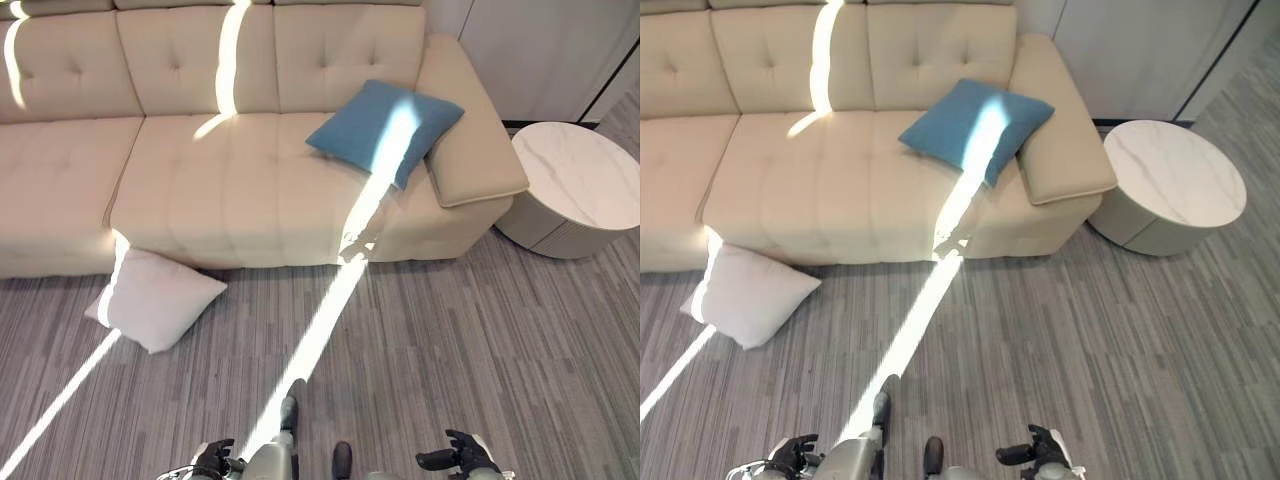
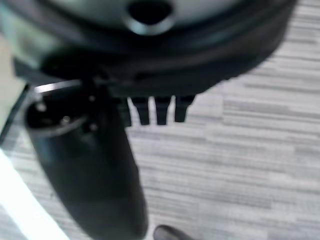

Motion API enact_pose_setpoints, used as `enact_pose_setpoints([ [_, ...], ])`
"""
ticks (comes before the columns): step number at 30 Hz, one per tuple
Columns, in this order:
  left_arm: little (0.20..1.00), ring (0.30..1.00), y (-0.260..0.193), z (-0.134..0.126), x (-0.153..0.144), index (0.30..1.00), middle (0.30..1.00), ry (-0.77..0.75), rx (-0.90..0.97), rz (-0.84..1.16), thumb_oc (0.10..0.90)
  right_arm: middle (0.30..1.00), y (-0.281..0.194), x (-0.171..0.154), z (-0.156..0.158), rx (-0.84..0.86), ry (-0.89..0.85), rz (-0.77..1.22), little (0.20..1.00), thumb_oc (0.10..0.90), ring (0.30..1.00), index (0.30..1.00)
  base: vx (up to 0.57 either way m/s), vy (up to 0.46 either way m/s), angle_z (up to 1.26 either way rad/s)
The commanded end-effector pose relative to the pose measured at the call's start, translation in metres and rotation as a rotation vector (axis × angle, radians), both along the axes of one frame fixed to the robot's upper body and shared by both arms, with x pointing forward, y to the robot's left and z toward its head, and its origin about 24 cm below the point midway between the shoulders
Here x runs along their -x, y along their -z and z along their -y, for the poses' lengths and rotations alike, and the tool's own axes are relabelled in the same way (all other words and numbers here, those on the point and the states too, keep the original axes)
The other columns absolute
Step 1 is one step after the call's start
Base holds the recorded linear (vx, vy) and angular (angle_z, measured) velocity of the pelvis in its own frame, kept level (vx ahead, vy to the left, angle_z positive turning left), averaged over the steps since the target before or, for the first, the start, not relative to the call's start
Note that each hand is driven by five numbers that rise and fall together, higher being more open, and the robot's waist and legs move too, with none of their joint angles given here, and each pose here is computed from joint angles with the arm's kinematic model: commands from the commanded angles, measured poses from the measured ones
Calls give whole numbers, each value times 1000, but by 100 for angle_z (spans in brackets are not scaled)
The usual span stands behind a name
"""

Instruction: Pick up all the scattered cushions and arrange them neatly on the sofa.

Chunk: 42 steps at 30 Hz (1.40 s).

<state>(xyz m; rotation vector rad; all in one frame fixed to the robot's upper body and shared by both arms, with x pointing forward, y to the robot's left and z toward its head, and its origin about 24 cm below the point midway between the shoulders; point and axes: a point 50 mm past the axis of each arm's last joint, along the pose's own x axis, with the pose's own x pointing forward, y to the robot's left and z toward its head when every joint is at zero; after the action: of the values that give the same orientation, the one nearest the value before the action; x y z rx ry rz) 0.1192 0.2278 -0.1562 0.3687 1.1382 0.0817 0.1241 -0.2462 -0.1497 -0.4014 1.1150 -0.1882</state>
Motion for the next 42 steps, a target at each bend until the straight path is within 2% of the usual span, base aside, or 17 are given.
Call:
enact_pose_setpoints([
  [1, 900, 900, -3, 3, -10, 900, 900, 10, 19, 47, 800, 900, -7, -16, 2, 22, -46, 67, 900, 800, 900, 900, 87, 161, -66],
  [9, 900, 900, -5, -2, -14, 900, 900, -7, 8, 62, 800, 900, -15, -36, -1, 13, -48, 139, 900, 800, 900, 900, 168, 38, -27],
  [18, 900, 900, 1, 4, 0, 900, 900, -2, 27, 17, 800, 900, -6, -12, 2, 22, -42, 60, 900, 800, 900, 900, 288, -156, -3],
  [25, 900, 900, -4, 16, -19, 900, 900, 43, 59, 72, 800, 900, -9, -15, 9, 29, -4, 81, 900, 800, 900, 900, 114, -161, 12],
  [29, 900, 900, -3, 19, -18, 900, 900, 56, 64, 65, 800, 900, -9, -13, 11, 46, -22, 78, 900, 800, 900, 900, 271, 53, -2],
  [37, 900, 900, -1, 9, -7, 900, 900, 44, 37, 35, 800, 900, -5, -5, 5, 35, -38, 46, 900, 800, 900, 900, 276, 190, -20],
  [42, 900, 900, -8, 4, -23, 900, 900, 71, 8, 77, 800, 900, -8, -16, 0, 16, -48, 81, 900, 800, 900, 900, 121, 200, 8],
])
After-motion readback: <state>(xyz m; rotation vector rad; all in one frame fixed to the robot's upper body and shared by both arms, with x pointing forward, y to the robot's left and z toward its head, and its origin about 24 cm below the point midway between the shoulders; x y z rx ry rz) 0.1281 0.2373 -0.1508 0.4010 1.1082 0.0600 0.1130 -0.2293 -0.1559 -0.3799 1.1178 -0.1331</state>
